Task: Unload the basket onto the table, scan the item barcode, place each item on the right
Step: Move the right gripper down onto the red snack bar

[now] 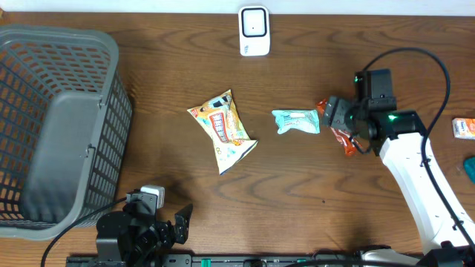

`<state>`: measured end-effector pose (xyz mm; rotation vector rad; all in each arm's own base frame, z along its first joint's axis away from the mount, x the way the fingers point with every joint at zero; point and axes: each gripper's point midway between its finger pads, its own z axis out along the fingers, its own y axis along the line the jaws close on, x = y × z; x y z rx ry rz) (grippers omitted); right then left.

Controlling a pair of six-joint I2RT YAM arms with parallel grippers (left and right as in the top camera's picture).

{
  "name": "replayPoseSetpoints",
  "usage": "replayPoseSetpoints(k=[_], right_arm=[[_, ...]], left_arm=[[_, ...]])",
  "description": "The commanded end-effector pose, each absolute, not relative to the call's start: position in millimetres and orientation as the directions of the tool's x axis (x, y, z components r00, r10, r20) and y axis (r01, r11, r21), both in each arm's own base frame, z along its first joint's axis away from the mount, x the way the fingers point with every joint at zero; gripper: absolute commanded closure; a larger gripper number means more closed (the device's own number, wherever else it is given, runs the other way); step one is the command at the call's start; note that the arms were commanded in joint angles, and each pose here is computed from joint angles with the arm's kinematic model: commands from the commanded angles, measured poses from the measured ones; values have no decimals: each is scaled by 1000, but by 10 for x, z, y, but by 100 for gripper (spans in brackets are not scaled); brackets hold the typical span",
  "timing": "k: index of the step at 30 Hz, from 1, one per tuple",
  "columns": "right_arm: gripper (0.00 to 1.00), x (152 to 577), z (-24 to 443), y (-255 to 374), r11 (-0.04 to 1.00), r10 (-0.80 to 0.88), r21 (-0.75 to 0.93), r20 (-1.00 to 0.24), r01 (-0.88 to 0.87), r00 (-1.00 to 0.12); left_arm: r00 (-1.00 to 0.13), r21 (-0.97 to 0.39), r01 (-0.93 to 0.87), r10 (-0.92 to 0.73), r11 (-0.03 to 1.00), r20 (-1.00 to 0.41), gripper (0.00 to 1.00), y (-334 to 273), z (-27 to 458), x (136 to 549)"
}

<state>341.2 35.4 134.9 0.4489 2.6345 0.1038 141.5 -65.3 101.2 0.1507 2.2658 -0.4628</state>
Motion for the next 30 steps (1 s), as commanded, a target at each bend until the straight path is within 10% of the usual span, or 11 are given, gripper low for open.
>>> replayPoseSetpoints(k=[1,8,22,30], right_arm=[[6,3191,1244,268,799,600,193,-307,569,-739],[1,2807,1131,239,492,870,160,-133,856,-475],[1,2601,873,-344,262,964,115,-70,958,-255],[7,2878,284,-256,296,954,339,-63,893,-292]], left_arm=[[-682,-289,259,-37,922,-731,1,-672,995,1388],[-682,-289,259,-37,922,-731,2,-672,995,1388],[-682,-289,259,-37,922,-731,1,-672,995,1388],[-682,-289,259,-37,922,-731,1,-672,995,1388]])
